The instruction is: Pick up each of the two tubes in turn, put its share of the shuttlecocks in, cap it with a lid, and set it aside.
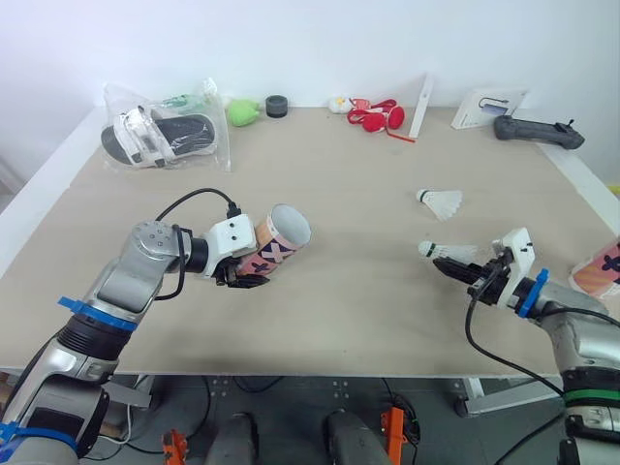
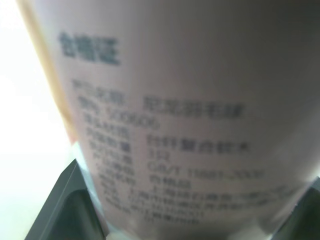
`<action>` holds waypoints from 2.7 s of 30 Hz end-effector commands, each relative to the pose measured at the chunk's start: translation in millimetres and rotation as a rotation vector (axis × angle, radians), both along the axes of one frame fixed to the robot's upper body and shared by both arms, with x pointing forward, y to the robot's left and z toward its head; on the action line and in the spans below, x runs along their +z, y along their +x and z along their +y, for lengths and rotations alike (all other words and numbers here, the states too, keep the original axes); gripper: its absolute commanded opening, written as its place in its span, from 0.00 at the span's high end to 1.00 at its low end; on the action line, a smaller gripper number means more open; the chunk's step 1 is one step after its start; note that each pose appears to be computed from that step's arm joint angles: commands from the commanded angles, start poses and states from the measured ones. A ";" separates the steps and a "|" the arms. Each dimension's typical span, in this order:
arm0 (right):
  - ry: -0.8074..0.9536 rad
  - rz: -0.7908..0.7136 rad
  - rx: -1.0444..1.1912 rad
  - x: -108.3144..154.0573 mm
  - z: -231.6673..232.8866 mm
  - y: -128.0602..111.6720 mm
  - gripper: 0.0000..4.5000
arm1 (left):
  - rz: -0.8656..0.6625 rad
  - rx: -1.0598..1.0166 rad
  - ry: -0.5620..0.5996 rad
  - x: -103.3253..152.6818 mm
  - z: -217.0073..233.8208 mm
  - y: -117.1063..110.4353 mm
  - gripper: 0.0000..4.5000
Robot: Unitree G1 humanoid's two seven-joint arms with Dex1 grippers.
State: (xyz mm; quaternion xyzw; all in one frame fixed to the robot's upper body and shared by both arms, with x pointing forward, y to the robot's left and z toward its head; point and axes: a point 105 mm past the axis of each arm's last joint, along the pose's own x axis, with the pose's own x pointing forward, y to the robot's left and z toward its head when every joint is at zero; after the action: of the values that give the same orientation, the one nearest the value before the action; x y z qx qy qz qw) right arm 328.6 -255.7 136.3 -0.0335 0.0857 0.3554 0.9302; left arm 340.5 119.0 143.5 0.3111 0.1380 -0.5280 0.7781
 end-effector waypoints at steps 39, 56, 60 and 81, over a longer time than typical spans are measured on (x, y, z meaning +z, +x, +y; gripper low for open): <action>-0.056 -0.327 0.082 122.2 87.1 6.1 0.01 | -0.015 -0.020 -0.045 -1.6 -17.5 -8.0 0.35; -0.076 -0.123 -0.647 42.3 -8.1 95.9 0.01 | -0.022 -0.026 -0.043 -0.7 -18.9 -6.9 0.35; -0.075 -0.093 -0.669 33.0 -4.7 110.7 0.01 | -0.024 -0.011 -0.044 0.5 -15.7 -7.7 0.35; -0.029 -0.307 -0.256 66.8 58.3 113.8 0.99 | -0.023 0.023 -0.047 1.2 -11.1 -9.3 0.35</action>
State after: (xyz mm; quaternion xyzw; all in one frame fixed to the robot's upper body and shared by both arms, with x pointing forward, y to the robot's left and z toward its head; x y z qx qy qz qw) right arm 449.7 -219.8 157.8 -0.0659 0.0323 0.1452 0.9867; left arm 332.2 107.2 142.4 0.2945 0.1235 -0.5197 0.7924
